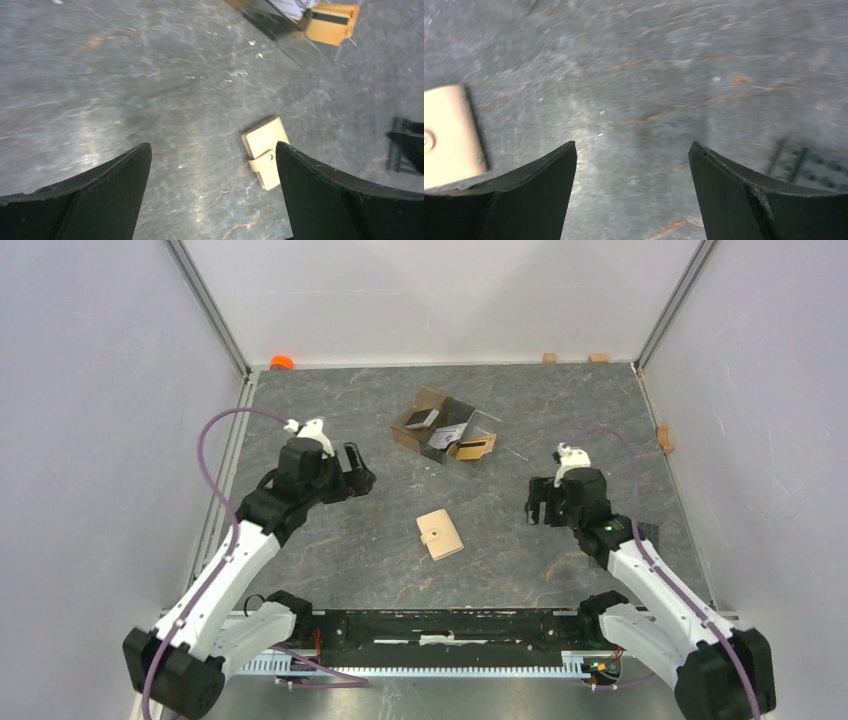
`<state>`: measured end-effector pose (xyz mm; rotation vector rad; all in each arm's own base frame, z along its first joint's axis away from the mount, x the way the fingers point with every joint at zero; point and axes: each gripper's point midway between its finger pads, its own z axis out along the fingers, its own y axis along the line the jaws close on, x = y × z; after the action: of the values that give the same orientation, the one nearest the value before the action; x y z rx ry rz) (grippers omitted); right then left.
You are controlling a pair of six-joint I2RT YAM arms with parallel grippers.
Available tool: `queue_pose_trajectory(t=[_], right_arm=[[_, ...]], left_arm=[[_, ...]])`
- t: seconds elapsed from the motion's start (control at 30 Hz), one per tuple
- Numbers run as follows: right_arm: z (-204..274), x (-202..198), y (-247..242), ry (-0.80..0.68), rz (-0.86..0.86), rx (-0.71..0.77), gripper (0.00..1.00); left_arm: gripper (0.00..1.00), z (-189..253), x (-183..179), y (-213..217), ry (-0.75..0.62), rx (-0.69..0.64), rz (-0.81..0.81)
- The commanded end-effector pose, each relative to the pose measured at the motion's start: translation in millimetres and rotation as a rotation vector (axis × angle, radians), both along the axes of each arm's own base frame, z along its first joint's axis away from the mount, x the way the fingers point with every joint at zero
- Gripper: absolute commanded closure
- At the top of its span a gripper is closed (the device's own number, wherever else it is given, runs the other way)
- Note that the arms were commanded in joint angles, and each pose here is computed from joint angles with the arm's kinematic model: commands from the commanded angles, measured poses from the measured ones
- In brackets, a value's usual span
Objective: Put the credit cards into the card holder
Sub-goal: Reset both arms
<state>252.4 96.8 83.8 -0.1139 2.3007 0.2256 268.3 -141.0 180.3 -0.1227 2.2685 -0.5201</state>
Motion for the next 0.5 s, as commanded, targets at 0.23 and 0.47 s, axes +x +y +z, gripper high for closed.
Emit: queue_pose_trajectory(t=[0.23, 0.47], right_arm=[[78.6, 20.6, -72.4, -0.444, -0.201, -0.107, 0.11], [104.7, 13.7, -82.8, -0.59, -0.253, -0.092, 0.11]], left_arm=[[0.0, 53.7, -24.1, 94.4, -0.314, 0.317, 0.175], [0.0, 67.1, -28.1, 101.1, -0.378, 0.304, 0.211]])
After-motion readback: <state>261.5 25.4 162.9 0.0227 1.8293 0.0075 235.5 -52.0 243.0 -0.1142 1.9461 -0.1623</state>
